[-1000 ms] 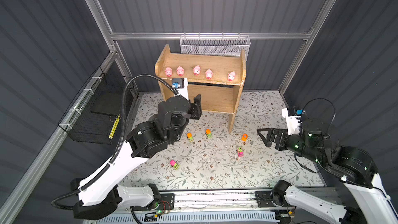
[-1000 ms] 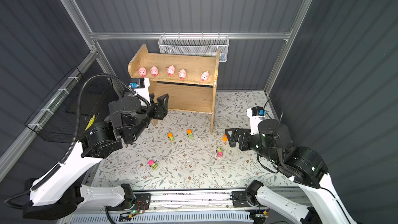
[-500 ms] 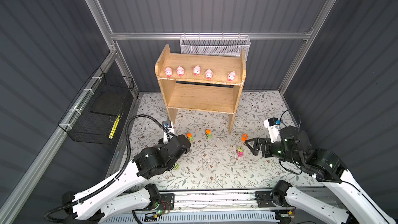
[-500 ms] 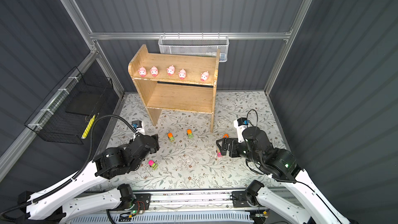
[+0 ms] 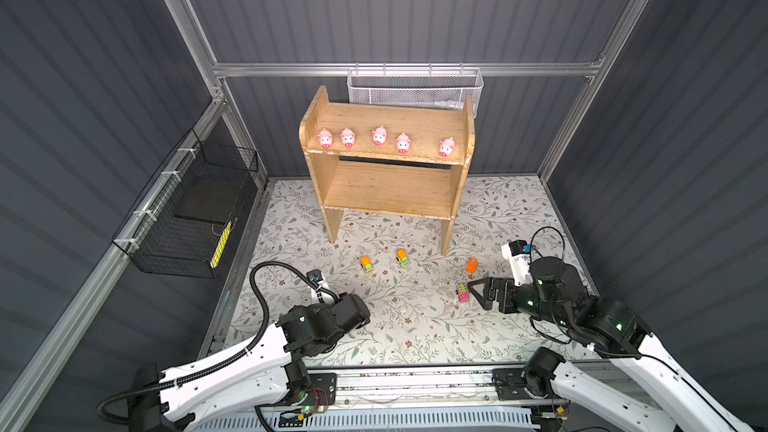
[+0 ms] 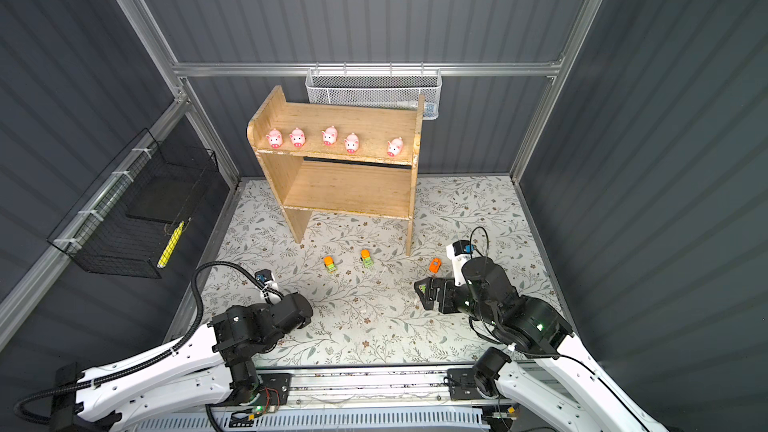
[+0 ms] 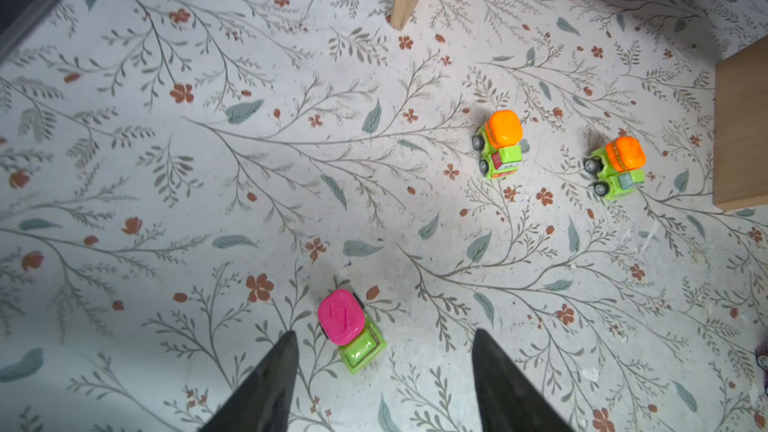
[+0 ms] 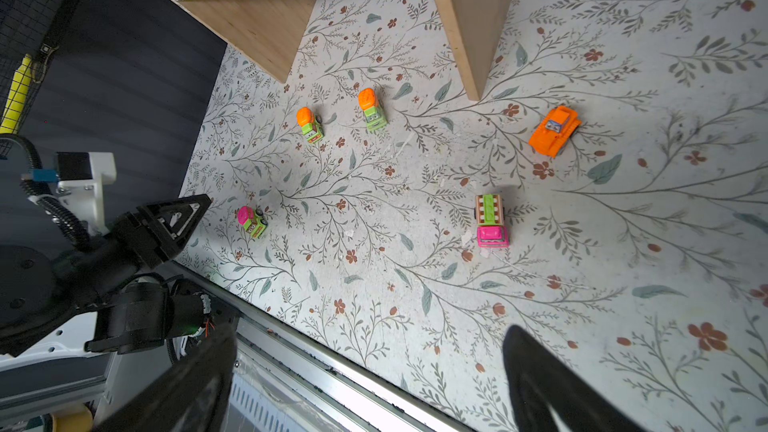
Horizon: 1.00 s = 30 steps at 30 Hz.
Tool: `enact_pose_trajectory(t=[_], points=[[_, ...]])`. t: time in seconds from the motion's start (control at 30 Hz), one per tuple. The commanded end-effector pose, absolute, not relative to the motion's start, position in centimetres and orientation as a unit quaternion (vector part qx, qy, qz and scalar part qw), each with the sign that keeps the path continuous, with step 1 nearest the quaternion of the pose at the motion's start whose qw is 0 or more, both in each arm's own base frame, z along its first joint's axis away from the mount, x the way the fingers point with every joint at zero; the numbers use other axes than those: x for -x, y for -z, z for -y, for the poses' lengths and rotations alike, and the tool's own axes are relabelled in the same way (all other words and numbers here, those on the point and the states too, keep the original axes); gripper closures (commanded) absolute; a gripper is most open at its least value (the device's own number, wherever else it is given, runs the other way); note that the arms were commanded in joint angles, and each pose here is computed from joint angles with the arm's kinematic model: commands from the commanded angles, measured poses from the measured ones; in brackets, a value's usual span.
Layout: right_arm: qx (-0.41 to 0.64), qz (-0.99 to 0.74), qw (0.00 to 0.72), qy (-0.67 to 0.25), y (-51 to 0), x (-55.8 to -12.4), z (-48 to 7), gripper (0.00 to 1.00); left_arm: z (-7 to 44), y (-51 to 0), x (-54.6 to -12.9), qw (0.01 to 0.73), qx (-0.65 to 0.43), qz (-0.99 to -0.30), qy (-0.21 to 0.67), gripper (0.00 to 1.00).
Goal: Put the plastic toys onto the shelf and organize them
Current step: 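Lower the left gripper toward the pink-and-green truck nearest the robot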
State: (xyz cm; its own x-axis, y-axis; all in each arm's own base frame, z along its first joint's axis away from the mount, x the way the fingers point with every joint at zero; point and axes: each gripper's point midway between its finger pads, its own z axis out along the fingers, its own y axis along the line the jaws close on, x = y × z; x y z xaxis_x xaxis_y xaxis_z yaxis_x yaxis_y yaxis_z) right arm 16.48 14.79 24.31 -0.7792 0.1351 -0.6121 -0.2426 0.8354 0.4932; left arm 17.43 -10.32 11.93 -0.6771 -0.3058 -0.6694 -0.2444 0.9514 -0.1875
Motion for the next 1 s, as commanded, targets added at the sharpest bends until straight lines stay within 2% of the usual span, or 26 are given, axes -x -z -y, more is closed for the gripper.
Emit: enact_pose_trajectory(t=[0.0,0.3,0.5,0.73,0.97], points=[[0.032,-0.898,0.335,-0.285,-23.9,-16.3,-14.6,0.01,10.1,-10.3,-16.4,0.356,0.205,-0.910,0.054,0.34],[0.038,-0.901,0.326,-0.284,-22.4,-15.6,-14.3,0.01,12.1,-7.8,-15.1,0.345,0.213,-0.913,0.033,0.33],[0.042,-0.901,0.328,-0.281,-22.2,-15.1,-13.8,0.01,11.4,-5.8,-14.6,0.334,0.235,-0.912,0.024,0.32],[0.044,-0.899,0.325,-0.290,-21.9,-14.8,-14.0,0.01,10.7,-5.5,-15.1,0.338,0.243,-0.909,0.028,0.32],[0.042,-0.901,0.328,-0.282,-21.9,-14.4,-13.2,0.01,10.8,-3.4,-16.7,0.301,0.246,-0.921,0.019,0.34]])
